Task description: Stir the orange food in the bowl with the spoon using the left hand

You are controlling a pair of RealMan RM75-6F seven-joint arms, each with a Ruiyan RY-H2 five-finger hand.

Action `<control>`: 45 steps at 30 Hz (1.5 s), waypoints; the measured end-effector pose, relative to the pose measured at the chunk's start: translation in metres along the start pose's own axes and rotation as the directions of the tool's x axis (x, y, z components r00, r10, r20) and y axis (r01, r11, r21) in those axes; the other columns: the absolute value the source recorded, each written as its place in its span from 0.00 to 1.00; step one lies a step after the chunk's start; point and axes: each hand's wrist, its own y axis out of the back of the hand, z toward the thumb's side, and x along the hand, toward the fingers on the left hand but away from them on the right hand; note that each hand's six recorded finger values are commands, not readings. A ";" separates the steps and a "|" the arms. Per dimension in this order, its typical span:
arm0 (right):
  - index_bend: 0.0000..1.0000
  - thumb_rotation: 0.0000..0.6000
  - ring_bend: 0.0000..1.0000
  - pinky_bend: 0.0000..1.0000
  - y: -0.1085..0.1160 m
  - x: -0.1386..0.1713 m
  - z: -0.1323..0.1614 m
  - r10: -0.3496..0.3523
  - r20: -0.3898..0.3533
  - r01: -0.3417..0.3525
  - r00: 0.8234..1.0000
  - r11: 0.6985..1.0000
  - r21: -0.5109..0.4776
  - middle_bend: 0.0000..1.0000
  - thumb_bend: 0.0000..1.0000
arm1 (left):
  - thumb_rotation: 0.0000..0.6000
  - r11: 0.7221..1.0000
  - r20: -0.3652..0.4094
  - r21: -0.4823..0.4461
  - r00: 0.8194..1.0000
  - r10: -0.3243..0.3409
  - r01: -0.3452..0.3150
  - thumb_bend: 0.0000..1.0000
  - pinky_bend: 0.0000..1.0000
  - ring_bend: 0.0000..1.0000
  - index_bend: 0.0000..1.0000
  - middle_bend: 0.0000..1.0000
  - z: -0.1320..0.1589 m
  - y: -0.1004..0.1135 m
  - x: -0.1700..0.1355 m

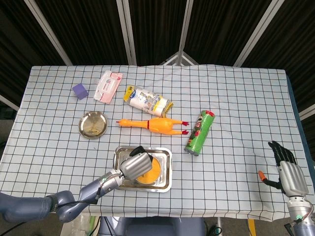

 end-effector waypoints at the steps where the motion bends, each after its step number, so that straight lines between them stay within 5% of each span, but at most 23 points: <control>1: 0.00 1.00 0.00 0.00 0.000 0.000 0.000 0.000 0.001 0.000 1.000 1.000 -0.001 0.00 0.37 | 1.00 1.000 0.002 0.001 1.000 -0.002 0.002 0.67 0.92 0.93 0.81 1.00 0.001 0.000 0.001; 23: 0.00 1.00 0.00 0.00 0.000 0.000 0.001 0.003 -0.004 -0.003 1.000 1.000 -0.005 0.00 0.37 | 1.00 0.999 -0.159 -0.007 0.987 -0.034 0.033 0.67 0.93 0.93 0.81 1.00 -0.006 -0.001 0.024; 45: 0.00 1.00 0.00 0.00 -0.001 0.000 0.001 0.005 -0.002 -0.005 1.000 1.000 -0.004 0.00 0.37 | 1.00 1.000 -0.085 0.002 0.996 -0.025 0.025 0.67 0.93 0.93 0.81 1.00 -0.014 0.000 -0.005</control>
